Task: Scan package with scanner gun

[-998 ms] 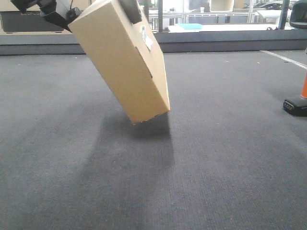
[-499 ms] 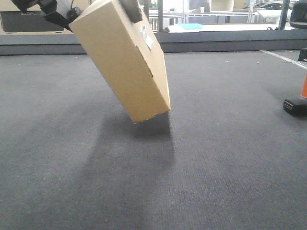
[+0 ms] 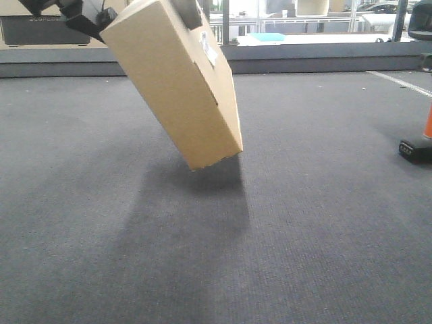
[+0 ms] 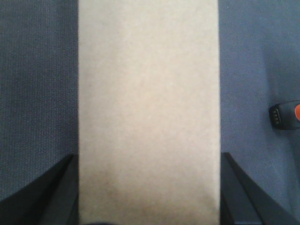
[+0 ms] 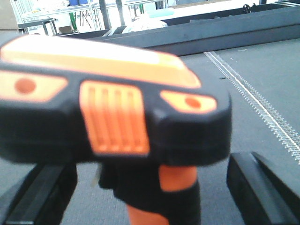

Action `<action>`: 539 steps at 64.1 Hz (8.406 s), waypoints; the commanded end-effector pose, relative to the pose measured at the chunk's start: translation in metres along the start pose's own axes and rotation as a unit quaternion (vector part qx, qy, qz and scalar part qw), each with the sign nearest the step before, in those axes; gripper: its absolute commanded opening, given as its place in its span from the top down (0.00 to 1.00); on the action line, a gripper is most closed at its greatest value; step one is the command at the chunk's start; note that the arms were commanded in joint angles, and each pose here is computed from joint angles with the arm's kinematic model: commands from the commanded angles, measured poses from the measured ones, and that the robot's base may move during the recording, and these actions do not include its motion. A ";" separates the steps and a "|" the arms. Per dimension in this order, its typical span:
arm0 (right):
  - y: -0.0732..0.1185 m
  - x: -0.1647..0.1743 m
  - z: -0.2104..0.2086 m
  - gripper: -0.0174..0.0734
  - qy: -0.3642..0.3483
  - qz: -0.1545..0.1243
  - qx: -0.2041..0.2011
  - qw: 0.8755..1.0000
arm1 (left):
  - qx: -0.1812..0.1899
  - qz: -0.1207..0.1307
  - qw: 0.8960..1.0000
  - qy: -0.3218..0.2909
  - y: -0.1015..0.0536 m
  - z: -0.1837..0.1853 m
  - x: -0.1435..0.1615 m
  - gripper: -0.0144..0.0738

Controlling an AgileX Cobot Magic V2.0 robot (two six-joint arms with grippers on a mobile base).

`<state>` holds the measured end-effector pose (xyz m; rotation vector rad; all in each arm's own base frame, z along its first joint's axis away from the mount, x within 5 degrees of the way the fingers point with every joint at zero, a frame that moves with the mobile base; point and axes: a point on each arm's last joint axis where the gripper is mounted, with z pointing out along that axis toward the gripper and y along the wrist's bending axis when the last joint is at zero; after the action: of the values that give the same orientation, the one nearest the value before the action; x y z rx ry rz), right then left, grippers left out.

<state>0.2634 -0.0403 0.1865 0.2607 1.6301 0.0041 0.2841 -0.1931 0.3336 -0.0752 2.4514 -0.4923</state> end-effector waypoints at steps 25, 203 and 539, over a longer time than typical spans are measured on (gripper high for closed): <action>-0.003 0.003 0.020 0.19 -0.035 0.002 0.000 0.999 | 0.021 -0.001 0.999 -0.026 -0.003 -0.004 -0.007 0.96; -0.001 -0.046 0.002 0.99 -0.144 -0.039 0.035 0.988 | -0.057 0.039 0.997 0.030 0.039 -0.042 -0.012 0.96; 0.011 -0.050 -0.174 0.82 -0.073 -0.024 -0.031 0.997 | -0.125 0.117 0.899 -0.403 0.169 -0.173 0.093 0.96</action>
<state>0.1042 -0.0118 0.2505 0.1685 1.4900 0.0073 0.1226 0.0043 0.3428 -0.0609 1.7075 -0.0038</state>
